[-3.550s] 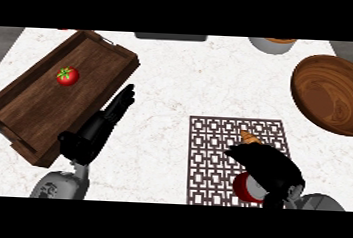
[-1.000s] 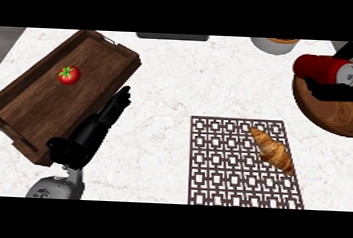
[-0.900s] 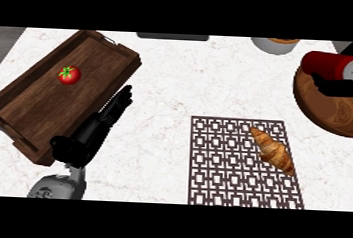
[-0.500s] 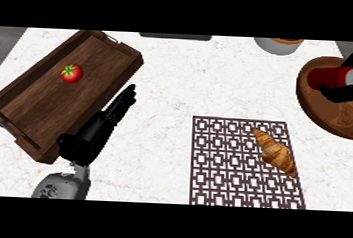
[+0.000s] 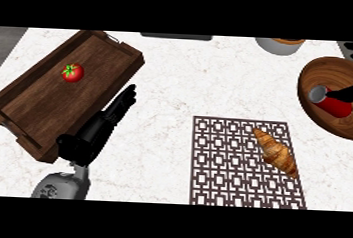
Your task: Pick the can from the placemat and place it in the bowl
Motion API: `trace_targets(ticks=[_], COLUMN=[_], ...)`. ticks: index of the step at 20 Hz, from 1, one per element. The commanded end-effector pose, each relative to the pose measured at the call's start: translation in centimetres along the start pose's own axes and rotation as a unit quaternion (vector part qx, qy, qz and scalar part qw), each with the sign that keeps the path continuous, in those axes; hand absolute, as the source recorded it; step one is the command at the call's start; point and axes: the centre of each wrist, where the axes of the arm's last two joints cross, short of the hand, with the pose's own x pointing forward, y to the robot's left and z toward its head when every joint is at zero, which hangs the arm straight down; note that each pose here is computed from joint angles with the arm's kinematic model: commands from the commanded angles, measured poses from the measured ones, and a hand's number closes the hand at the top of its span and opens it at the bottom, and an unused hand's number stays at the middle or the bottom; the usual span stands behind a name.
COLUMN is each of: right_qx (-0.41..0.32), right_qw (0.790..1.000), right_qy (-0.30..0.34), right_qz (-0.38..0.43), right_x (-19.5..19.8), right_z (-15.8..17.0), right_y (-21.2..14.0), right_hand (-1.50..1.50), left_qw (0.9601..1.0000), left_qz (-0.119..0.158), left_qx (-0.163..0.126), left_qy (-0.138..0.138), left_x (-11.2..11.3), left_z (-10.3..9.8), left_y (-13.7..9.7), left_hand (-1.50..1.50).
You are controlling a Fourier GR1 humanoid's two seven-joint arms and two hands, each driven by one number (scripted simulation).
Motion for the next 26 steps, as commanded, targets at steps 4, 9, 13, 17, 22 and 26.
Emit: trace_targets(ticks=[4, 9, 13, 17, 22, 26], right_qx=[-0.102, -0.148, -0.169, -0.21, -0.226, -0.208], right_qw=[0.989, 0.969, 0.955, 0.938, 0.929, 0.934], right_qy=[0.016, 0.056, 0.077, 0.093, 0.102, 0.079], right_qz=[-0.105, -0.192, -0.229, -0.26, -0.276, -0.28], right_x=[-1.2, -4.7, -7.9, -13.6, -17.9, -20.0], right_z=[0.0, 0.8, 2.6, 7.2, 11.6, 14.8], right_y=[0.3, -5.6, -8.8, -11.3, -12.0, -13.8], right_hand=[-1.5, -1.5, -1.5, -1.5, -1.5, -1.5], left_qw=[0.9999, 0.9999, 0.9999, 0.9999, 1.0, 1.0], left_qz=[0.009, -0.003, -0.009, 0.0, 0.001, 0.003], left_qx=[0.002, 0.014, 0.013, 0.01, 0.004, -0.003], left_qy=[0.009, 0.003, -0.006, 0.005, 0.0, 0.001], left_x=[0.4, 0.2, 0.8, -0.8, 0.1, -0.5], left_z=[0.1, -1.0, -0.4, 1.1, 0.9, 0.9], left_y=[0.9, 1.1, 1.9, 1.0, -0.1, 0.7], left_hand=[0.0, 0.0, 0.0, 0.0, 0.0, 0.0])
